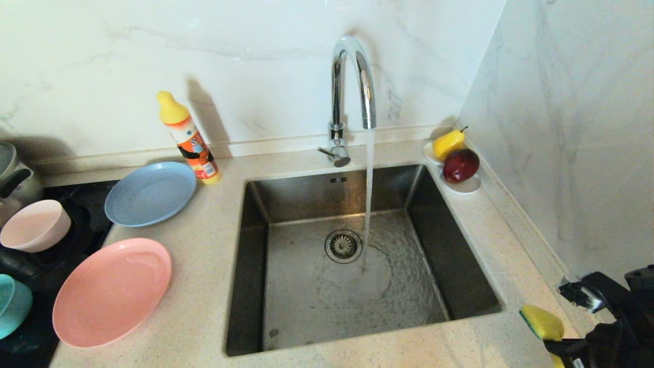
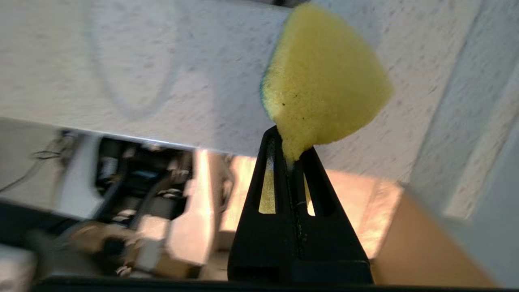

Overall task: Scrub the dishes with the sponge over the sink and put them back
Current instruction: Put down the sponge

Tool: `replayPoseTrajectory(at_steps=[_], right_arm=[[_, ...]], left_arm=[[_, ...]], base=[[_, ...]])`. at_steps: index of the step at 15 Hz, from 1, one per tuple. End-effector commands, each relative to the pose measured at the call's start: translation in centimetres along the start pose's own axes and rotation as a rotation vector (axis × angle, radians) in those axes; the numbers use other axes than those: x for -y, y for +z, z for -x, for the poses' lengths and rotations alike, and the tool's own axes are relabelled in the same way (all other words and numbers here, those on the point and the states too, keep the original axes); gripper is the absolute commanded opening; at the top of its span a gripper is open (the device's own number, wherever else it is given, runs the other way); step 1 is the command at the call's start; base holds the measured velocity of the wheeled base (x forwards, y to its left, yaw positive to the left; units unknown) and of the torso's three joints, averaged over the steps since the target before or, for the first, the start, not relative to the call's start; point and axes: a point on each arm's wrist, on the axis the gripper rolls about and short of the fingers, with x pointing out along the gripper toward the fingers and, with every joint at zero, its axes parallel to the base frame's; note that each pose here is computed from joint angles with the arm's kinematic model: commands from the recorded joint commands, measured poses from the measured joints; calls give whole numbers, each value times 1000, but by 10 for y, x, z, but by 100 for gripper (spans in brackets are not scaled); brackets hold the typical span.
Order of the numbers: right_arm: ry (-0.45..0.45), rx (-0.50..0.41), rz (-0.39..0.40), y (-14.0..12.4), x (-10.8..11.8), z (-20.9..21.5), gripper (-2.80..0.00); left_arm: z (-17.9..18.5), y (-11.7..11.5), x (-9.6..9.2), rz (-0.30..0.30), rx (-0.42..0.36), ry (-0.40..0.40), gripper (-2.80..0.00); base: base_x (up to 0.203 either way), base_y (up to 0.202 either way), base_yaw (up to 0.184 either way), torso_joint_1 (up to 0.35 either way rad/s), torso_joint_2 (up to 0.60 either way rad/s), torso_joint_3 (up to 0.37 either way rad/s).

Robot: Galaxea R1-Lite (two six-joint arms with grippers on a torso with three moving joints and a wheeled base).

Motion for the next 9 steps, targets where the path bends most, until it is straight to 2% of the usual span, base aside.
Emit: replayPoseTrajectory(at_steps=[1,9], right_arm=[[-25,-19,20,-3,-2,-13,-280],[-130,19,177,-4,-10,-60,-280]], left_arm=[[-1,-5,0,0,-20,-1,-280],[-1,-5,0,0,-21,-3,-280]], base=[[0,0,0,0,0,0],[0,0,0,0,0,0]])
